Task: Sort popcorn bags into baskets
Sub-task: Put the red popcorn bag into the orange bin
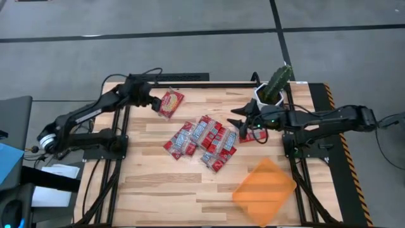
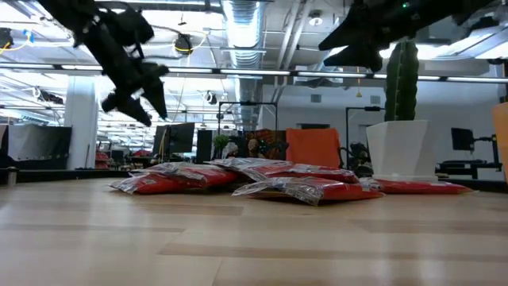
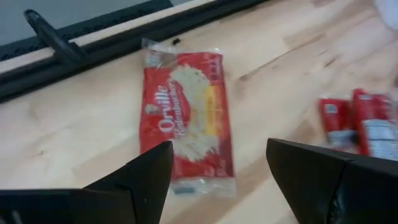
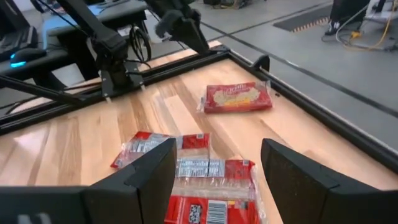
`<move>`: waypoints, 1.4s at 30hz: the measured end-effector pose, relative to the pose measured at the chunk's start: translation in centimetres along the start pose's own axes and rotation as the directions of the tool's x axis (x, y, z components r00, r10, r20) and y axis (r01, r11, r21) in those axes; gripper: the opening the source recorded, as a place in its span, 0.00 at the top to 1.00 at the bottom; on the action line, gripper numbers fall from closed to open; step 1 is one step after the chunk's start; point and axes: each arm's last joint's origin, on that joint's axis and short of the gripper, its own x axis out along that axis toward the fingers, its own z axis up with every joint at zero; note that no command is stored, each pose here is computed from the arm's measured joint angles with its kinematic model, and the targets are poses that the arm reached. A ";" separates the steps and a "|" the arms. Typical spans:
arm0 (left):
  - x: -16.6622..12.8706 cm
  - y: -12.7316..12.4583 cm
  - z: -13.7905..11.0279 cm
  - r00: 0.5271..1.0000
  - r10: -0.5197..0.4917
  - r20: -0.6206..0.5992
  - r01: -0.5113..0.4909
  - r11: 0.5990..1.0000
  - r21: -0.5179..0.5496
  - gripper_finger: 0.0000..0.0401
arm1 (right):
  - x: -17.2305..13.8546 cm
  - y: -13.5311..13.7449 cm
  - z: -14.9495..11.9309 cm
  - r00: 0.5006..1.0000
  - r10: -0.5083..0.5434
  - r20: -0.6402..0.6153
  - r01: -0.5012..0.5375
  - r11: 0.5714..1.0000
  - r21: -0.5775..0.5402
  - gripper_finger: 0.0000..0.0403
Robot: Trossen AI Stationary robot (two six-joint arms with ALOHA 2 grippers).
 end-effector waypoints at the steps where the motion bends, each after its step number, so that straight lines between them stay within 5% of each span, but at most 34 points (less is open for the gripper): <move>1: 0.7 0.4 0.2 1.000 0.009 -0.006 -0.009 1.000 -0.003 0.38 | 0.1 0.0 0.0 1.000 -0.001 -0.001 0.001 1.000 0.012 0.36; 19: 10.9 5.1 -2.0 0.972 0.049 -0.229 -0.058 0.998 -0.031 0.39 | 0.4 0.1 0.1 1.000 -0.006 0.027 0.005 0.998 0.057 0.36; 25: 12.3 5.2 -2.8 0.958 -0.056 -0.283 0.041 0.997 -0.060 0.41 | 0.4 0.1 0.1 1.000 -0.006 0.027 0.004 0.998 0.057 0.36; 29: 12.9 5.3 -3.3 0.947 -0.075 -0.313 0.055 0.996 -0.073 0.54 | 0.4 0.1 0.1 1.000 -0.006 0.027 0.005 0.998 0.057 0.36; 37: 13.3 5.3 -3.7 0.936 -0.112 -0.334 0.088 0.992 -0.085 0.95 | 0.4 0.1 0.1 1.000 -0.007 0.025 0.005 0.998 0.056 0.36; 42: 13.3 5.2 -3.5 0.929 -0.146 -0.341 0.107 0.986 -0.131 0.97 | 0.4 0.1 0.1 1.000 -0.009 0.025 0.007 0.997 0.072 0.36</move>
